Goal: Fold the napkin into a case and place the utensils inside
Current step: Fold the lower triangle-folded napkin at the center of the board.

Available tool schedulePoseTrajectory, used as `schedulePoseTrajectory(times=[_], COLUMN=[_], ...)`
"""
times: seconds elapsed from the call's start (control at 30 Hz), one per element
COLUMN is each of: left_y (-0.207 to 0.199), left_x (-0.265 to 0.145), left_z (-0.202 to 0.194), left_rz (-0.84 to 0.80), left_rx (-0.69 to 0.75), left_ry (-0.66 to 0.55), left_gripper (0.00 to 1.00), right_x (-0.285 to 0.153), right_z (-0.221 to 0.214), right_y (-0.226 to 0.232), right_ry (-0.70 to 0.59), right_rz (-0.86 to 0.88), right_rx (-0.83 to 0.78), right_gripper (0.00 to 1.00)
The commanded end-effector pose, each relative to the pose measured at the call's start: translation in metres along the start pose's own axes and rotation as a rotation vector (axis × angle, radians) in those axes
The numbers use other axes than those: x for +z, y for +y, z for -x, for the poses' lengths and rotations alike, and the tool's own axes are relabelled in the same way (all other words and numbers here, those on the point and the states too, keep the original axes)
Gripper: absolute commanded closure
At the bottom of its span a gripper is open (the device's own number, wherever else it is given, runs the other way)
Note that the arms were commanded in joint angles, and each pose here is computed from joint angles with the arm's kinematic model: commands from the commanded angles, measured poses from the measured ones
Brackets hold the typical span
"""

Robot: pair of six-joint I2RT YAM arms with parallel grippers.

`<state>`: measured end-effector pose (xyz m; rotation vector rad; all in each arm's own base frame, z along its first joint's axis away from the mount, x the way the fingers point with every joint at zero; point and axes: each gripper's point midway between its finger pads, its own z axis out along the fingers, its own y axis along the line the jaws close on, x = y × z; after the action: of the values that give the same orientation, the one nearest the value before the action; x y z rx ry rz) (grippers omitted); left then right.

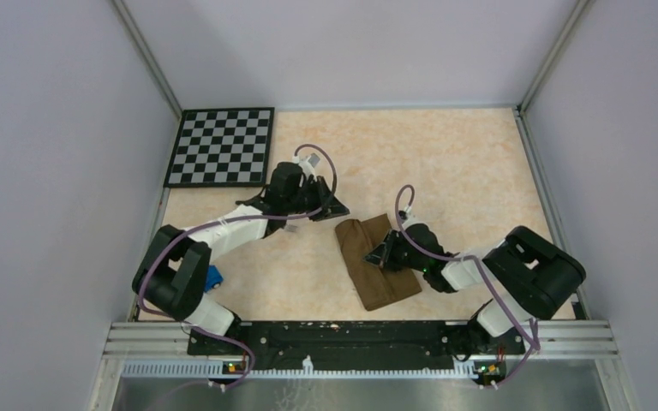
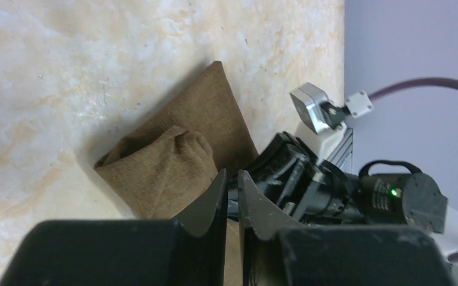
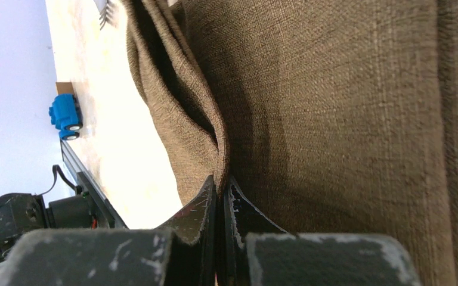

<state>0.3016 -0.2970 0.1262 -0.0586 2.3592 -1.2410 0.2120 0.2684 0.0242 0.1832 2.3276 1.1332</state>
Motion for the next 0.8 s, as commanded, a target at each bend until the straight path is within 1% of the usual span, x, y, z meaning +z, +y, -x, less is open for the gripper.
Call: schedulePoseTrajectory(times=[0.0,0.17,0.47,0.63,0.77], left_y=[-0.005,0.007,0.009,0.005,0.002], left_x=[-0.015,-0.013,0.002,0.011,0.013], left_z=[-0.011,-0.023,-0.018,-0.021,-0.02], left_rz=[-0.023,0.003,-0.019,-0.05,-0.049], left_rx=[0.019,-0.007,-0.005,-0.018,-0.007], left_ry=[0.008,0.034,0.047,0.064,0.059], left_gripper=[0.85,0.86,0.89,0.9,0.9], right_x=[0.012,0.02,0.016,0.021,0.021], right_z=[0.011,0.007,0.004,-0.001,-0.001], right_y=[0.023,0.022,0.013,0.02,0.023], right_ry=[0.001,0.024,0.021,0.057,0.055], right_rz=[0.085,0.092,0.056,0.105,0.122], right_rx=[-0.008,0.015,0.017,0.006,0.01], right_gripper=[1.0,1.0,1.0,1.0,1.0])
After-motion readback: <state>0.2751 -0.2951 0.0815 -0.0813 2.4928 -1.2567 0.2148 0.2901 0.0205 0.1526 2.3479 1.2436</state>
